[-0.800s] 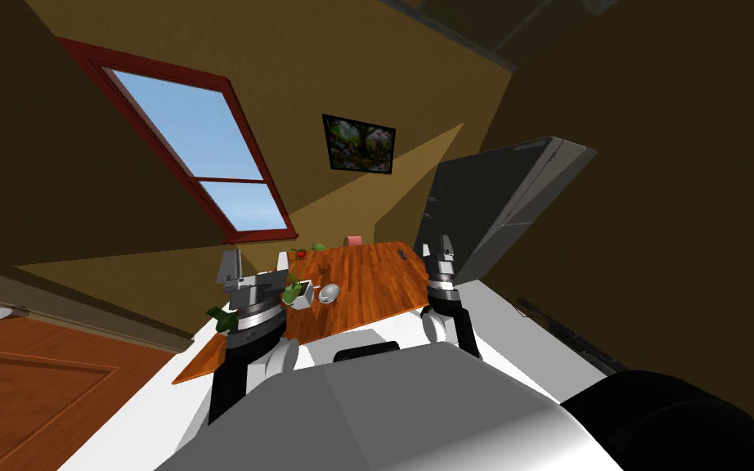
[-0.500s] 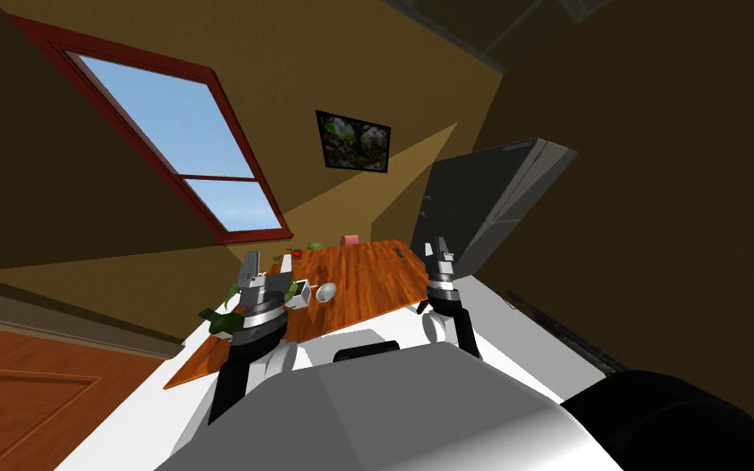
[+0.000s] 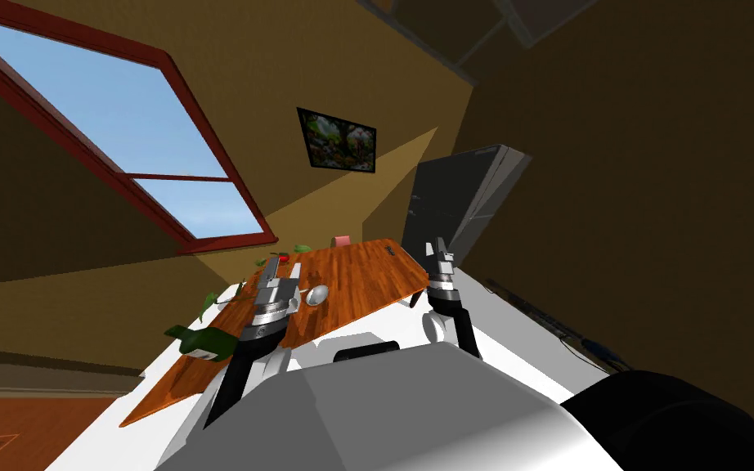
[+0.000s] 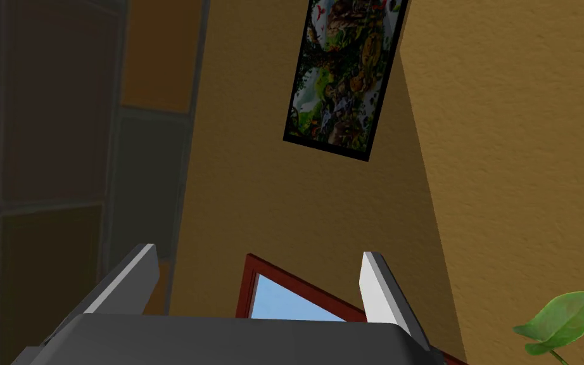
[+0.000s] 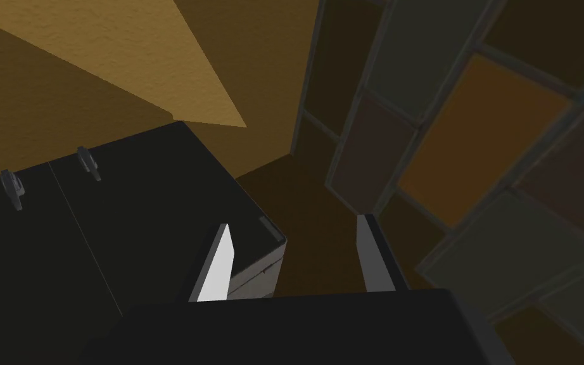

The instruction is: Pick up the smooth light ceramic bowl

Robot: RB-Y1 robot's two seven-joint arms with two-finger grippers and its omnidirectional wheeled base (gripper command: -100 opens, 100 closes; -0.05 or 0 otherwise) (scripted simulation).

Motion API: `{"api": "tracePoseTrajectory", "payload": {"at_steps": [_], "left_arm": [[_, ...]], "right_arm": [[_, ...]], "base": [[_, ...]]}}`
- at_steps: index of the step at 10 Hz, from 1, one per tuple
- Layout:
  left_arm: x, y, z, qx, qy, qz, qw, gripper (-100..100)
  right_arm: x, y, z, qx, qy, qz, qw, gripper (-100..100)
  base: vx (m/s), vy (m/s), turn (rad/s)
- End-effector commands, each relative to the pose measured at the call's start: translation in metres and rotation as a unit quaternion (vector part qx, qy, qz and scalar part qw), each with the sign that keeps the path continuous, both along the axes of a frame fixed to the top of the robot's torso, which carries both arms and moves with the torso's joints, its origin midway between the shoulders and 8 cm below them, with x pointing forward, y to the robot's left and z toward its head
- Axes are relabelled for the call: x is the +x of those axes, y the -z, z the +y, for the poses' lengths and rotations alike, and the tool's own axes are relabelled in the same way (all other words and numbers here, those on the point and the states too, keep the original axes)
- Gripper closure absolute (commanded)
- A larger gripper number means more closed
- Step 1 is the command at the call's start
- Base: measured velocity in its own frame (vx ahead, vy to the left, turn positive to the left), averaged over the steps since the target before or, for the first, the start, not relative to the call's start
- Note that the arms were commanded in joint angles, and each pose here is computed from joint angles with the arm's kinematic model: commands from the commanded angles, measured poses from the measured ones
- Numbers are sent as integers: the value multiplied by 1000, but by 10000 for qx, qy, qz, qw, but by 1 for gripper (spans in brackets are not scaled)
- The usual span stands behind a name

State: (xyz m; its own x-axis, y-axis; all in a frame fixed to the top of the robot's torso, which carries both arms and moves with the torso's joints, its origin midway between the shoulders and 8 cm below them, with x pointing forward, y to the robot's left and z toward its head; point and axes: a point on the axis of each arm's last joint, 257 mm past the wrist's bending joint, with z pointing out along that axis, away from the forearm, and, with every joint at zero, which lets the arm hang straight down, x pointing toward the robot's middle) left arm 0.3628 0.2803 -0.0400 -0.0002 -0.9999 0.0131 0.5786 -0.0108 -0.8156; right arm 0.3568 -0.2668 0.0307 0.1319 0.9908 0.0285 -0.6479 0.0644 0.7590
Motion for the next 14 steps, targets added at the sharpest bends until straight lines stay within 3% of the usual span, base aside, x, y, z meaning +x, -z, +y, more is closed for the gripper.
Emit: {"api": "tracePoseTrajectory", "payload": {"at_steps": [1,2,3,4,6,7,8,9,10,11,12,13,14], "left_arm": [[9,28,4,7,88,411,9991,-100],[14,48,9,-2,128,680,9976,-100],[14,48,9,-2,128,682,9976,-100],[18,67,16,-21,161,948,9954,-100],[25,115,33,-96,172,1570,9874,-100],[25,117,33,-111,174,1587,9871,-100],[26,138,42,-170,174,1868,9821,-100],[26,142,44,-177,161,1913,9812,-100],[26,160,53,-244,159,2159,9760,-100],[25,169,56,-258,131,2245,9740,-100],[24,186,66,-339,116,2487,9679,-100],[22,196,69,-355,82,2582,9654,-100],[19,217,81,-458,38,2861,9571,-100]], "right_arm": [[0,0,0,0,0,0,10000,0],[0,0,0,0,0,0,10000,0],[0,0,0,0,0,0,10000,0],[0,0,0,0,1,1,10000,0],[0,0,0,0,0,0,10000,0],[0,0,0,0,0,0,10000,0],[0,0,0,-1,1,1,10000,0],[0,0,0,0,0,0,10000,0],[0,0,0,-1,1,1,10000,0],[0,0,0,-1,1,1,10000,0],[0,0,0,-1,1,1,10000,0],[0,0,0,-1,1,1,10000,0],[0,0,0,-1,1,1,10000,0]], "base": [[-28,-4,-285],[-32,0,-299],[-24,0,-93],[-17,-6,-203],[-23,1,-359],[-23,6,-136],[-19,2,-279],[-15,9,-115],[-15,6,-236],[-13,10,-150],[-15,6,-290],[-13,9,-141],[-17,7,-284]]}}
